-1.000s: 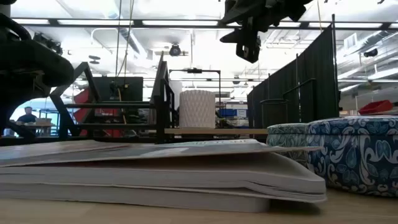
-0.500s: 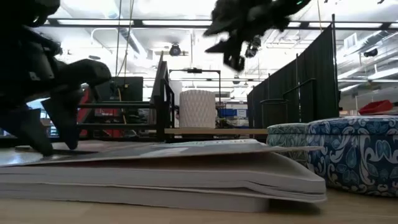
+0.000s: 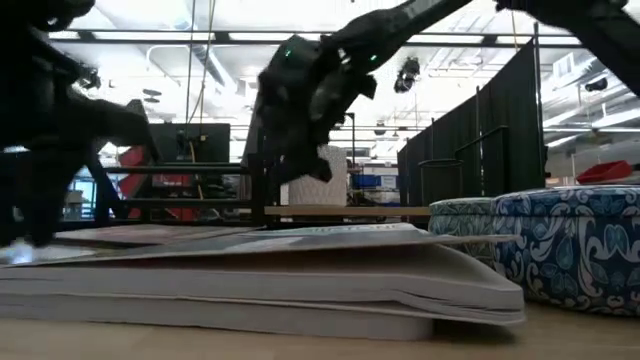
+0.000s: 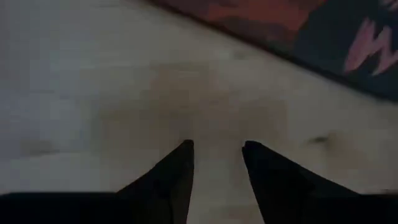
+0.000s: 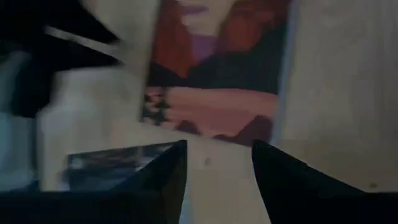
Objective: Stock shelves
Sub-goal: Put the brown book on the bookshelf
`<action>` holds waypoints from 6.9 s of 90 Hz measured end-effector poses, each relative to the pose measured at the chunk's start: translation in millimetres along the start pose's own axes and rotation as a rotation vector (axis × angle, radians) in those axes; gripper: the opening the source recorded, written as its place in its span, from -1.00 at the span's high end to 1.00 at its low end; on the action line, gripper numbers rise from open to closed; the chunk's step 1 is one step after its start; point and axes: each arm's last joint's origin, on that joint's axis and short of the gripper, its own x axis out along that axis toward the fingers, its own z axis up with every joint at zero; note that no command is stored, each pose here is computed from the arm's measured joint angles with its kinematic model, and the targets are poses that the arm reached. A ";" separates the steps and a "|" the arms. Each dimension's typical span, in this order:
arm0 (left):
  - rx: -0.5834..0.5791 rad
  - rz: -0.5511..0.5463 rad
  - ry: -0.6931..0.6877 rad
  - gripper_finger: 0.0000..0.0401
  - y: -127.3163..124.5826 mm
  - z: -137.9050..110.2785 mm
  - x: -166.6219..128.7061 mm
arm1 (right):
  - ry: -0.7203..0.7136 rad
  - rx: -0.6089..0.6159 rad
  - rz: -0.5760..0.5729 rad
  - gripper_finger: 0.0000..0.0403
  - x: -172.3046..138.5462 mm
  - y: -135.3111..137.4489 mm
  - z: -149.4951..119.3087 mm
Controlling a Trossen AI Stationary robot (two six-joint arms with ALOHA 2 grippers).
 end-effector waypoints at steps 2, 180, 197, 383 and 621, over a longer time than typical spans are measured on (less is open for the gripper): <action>0.031 -0.005 0.001 0.44 -0.7 -0.2 -0.2 | 0.002 0.001 -0.011 0.23 3.3 -1.5 0.1; -0.329 -0.334 -0.059 -0.23 -13.0 14.5 22.6 | 0.170 0.007 0.039 -0.05 19.2 -5.6 -36.6; -0.354 -0.330 -0.068 -0.25 -14.3 20.8 24.5 | 0.146 0.026 0.091 -0.08 31.4 0.2 -45.8; -0.533 -0.958 -0.199 0.69 -17.4 37.7 36.8 | 0.264 -0.241 0.303 1.00 6.4 30.0 -62.2; -0.457 -0.794 -0.049 0.88 -34.1 47.8 54.2 | 0.330 -0.021 0.058 0.28 5.5 13.3 -67.8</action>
